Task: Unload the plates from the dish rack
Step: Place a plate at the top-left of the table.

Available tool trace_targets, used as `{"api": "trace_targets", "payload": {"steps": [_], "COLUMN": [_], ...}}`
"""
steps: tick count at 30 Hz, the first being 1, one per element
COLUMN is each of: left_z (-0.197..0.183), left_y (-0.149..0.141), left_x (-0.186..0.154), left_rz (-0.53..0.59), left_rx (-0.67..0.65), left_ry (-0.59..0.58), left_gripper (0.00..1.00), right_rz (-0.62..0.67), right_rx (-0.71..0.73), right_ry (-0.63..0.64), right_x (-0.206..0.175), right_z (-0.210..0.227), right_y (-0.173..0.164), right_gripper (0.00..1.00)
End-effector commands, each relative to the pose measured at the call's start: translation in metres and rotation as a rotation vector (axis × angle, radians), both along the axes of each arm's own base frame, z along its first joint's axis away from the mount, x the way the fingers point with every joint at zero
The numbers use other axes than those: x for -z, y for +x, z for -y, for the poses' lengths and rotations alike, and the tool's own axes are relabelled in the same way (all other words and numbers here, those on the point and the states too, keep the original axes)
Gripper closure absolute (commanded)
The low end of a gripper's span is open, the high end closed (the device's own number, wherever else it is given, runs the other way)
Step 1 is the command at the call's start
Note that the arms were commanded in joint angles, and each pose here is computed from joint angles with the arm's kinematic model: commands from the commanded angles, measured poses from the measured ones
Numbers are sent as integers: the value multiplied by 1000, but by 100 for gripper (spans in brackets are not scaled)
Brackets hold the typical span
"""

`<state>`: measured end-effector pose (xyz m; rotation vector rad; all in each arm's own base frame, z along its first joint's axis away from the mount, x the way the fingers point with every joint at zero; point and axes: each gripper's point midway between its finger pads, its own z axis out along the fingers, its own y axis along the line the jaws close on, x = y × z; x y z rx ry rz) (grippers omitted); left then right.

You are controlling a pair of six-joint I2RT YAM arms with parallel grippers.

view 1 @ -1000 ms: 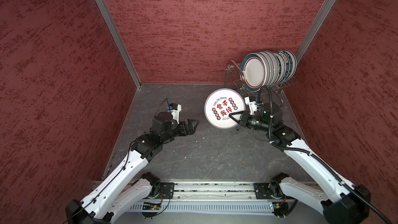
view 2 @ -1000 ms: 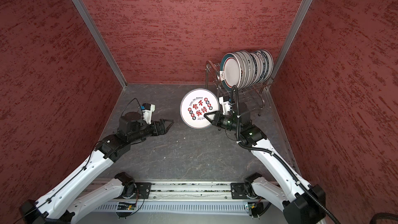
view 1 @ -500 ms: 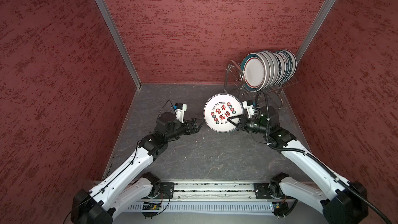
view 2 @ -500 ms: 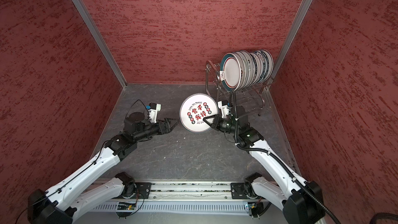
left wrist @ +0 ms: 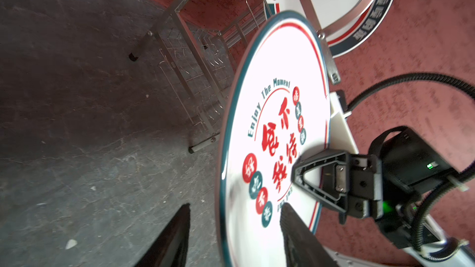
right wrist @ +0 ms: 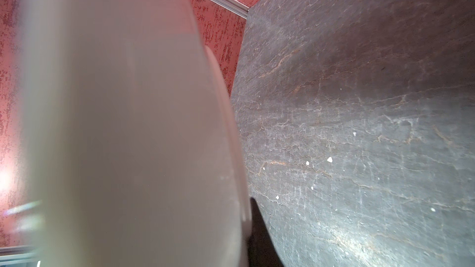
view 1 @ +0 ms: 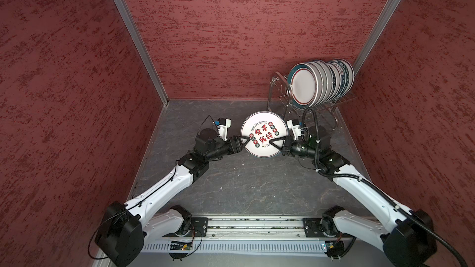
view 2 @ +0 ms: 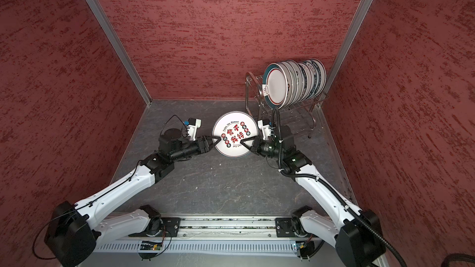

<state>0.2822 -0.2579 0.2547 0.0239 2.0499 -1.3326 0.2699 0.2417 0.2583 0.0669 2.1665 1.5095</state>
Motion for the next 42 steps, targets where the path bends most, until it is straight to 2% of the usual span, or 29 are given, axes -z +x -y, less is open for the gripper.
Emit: {"api": "trace_targets", "payload": {"steps": [1,6,14,18,20,22,27,30,35,42], "left_z": [8,15,21,18,15,10,-8,-22,-60,-130], "left_y": [2,3,1,-1,-2,-1,-3,-8,-11,-2], "left_x": [-18,-12,-2,2,2,3,7,7,13,34], "left_rz": [43,19,-12,-24,-26,-41,-86,-113,-184,-263], "left_rx": [28,59,98,101,98,85,58,33,-77,-293], "left_ry": [-39,-48,-53,-42,-45,-54,-64,-45,-15,15], "left_gripper": [55,65,86,95,100,100,100,100,100,100], "right_rz": [83,85,94,99,101,100,100,91,45,-40], "right_rx": [-38,-43,-49,-47,-42,-30,2,41,121,196], "right_ry": [50,49,54,53,48,42,-22,-85,-177,-301], "right_x": [-20,-16,-14,-14,-15,-14,-12,-8,8,38], "right_z": [-7,-7,-7,-6,-5,-3,4,13,30,52], "right_y": [-2,-3,-5,-5,-6,-5,-6,-5,-4,-10], "right_gripper": [97,94,83,71,57,50,22,13,1,1]}}
